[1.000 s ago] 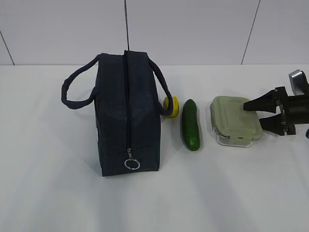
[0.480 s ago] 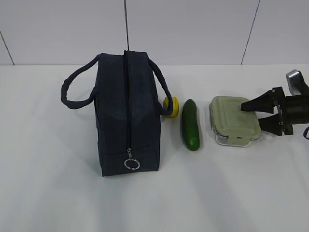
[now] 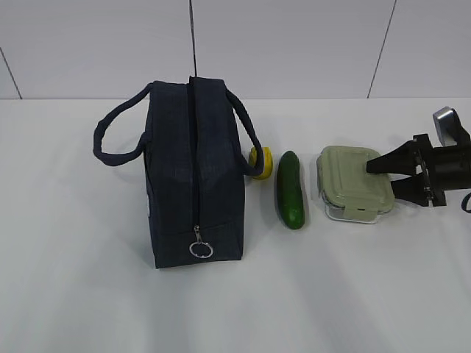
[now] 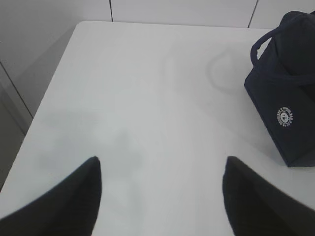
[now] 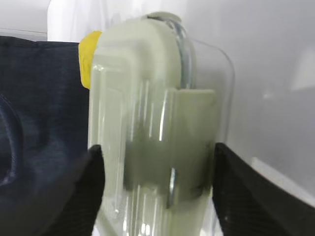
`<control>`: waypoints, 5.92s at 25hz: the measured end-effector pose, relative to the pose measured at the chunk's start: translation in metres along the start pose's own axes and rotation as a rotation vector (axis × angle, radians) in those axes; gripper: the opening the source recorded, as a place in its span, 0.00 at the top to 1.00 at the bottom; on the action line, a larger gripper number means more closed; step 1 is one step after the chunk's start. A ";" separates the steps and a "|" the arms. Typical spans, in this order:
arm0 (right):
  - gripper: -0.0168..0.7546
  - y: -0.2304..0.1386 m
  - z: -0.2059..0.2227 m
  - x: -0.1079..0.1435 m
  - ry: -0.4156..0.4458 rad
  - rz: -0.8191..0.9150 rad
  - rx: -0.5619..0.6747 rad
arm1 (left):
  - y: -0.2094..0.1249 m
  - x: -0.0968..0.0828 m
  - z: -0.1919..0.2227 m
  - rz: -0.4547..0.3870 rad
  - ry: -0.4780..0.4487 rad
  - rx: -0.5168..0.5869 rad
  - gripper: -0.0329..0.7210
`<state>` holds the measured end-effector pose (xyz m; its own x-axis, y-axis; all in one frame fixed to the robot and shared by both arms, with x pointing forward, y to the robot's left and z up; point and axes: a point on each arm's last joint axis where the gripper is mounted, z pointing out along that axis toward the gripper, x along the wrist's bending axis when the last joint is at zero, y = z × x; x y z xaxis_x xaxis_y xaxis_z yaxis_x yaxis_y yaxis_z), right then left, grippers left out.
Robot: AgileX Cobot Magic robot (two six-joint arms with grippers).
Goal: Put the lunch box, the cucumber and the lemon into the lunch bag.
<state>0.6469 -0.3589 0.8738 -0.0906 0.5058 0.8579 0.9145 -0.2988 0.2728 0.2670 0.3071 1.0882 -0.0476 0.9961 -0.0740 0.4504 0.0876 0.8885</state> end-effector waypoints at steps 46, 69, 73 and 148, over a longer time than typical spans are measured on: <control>0.49 -0.003 0.000 -0.002 -0.011 0.004 0.029 | 0.000 0.000 0.000 0.000 0.000 0.000 0.25; 0.53 -0.003 0.000 -0.002 -0.014 0.035 0.033 | 0.000 0.000 0.000 0.000 0.000 0.000 0.25; 0.53 -0.003 0.000 -0.002 -0.015 0.050 0.034 | 0.000 0.000 0.000 0.000 0.000 0.000 0.25; 0.54 0.018 -0.031 0.094 -0.024 -0.061 -0.068 | 0.058 -0.080 0.154 -0.206 -0.539 0.420 0.29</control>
<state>0.6421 -0.3419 0.9733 -0.1353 0.5438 0.8283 0.8784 -0.3208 0.3542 0.4344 0.2336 1.0762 0.2299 0.8152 -0.5316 0.7905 0.1622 0.5906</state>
